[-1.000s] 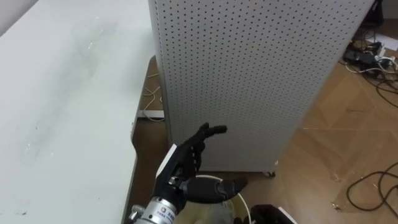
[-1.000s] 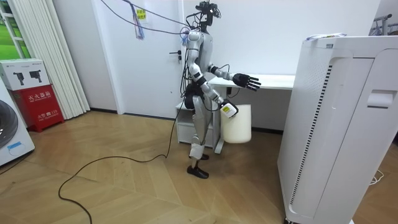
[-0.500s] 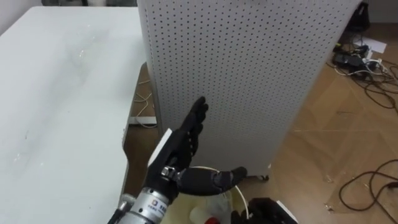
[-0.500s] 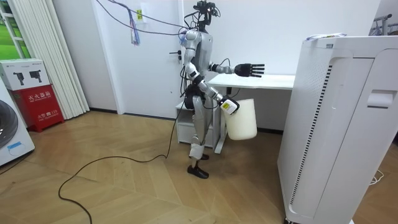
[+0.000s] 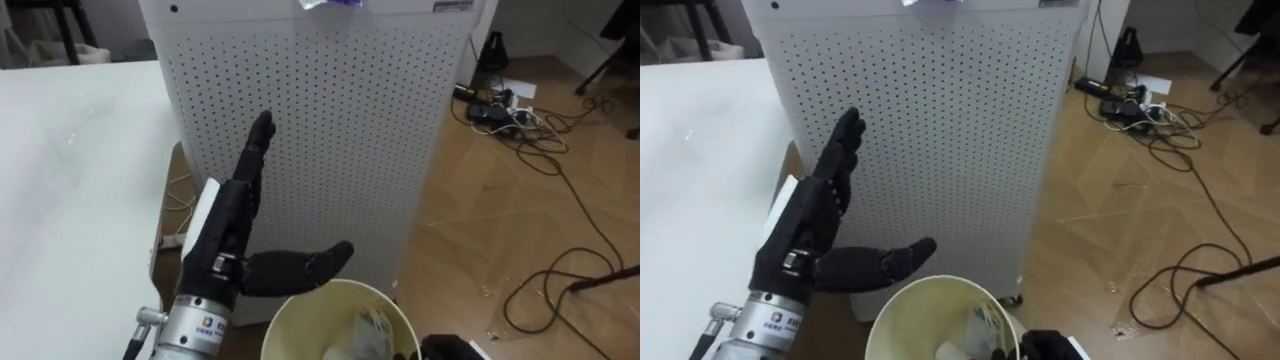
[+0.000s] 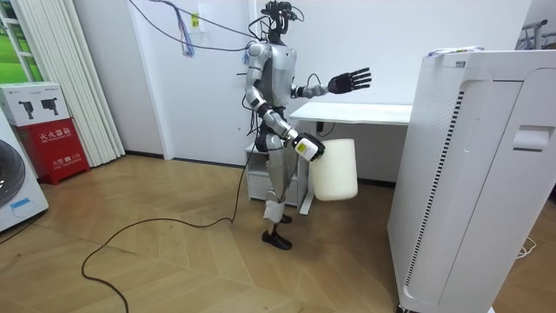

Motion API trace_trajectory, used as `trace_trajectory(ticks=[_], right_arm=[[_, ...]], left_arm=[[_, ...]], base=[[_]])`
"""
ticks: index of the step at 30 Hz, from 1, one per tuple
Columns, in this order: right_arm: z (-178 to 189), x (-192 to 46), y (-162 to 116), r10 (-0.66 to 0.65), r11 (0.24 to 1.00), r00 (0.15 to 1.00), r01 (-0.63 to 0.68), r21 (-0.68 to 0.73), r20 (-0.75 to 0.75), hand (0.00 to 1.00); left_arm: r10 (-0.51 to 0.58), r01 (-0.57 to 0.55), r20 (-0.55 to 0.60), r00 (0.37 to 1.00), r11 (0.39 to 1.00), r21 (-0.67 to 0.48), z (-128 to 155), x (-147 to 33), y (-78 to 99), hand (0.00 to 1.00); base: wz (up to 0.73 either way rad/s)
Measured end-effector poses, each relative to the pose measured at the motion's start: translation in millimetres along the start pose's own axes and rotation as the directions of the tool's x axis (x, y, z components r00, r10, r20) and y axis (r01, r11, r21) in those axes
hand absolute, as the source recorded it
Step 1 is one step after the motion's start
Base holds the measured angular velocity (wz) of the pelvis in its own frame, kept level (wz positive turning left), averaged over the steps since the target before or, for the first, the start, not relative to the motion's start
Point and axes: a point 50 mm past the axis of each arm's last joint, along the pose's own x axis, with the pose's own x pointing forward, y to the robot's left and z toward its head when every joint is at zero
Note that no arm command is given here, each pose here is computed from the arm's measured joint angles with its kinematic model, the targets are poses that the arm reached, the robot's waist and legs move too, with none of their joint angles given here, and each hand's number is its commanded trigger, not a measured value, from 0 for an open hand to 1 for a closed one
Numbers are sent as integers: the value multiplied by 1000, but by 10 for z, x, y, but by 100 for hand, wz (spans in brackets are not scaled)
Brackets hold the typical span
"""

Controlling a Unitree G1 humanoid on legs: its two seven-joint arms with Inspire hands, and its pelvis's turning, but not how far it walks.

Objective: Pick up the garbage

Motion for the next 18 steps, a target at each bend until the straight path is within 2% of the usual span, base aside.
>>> trace_trajectory(ticks=[5,10,13,18], right_arm=[[-20,-27,-51,-26,999,1000,26,19,-1,100],[-75,-58,-46,-27,999,999,27,20,-17,100],[-81,-58,-37,-23,999,1000,24,21,-18,100],[-83,-54,-14,-4,1000,1000,5,27,-17,100]], left_arm=[[40,-49,94,995,994,97,176,19,72,0],[149,-176,155,977,967,182,230,16,284,0],[189,-224,173,967,951,213,242,11,321,0],[212,-263,205,955,928,264,262,7,325,0]], base=[[-34],[-57],[-44],[-9]])
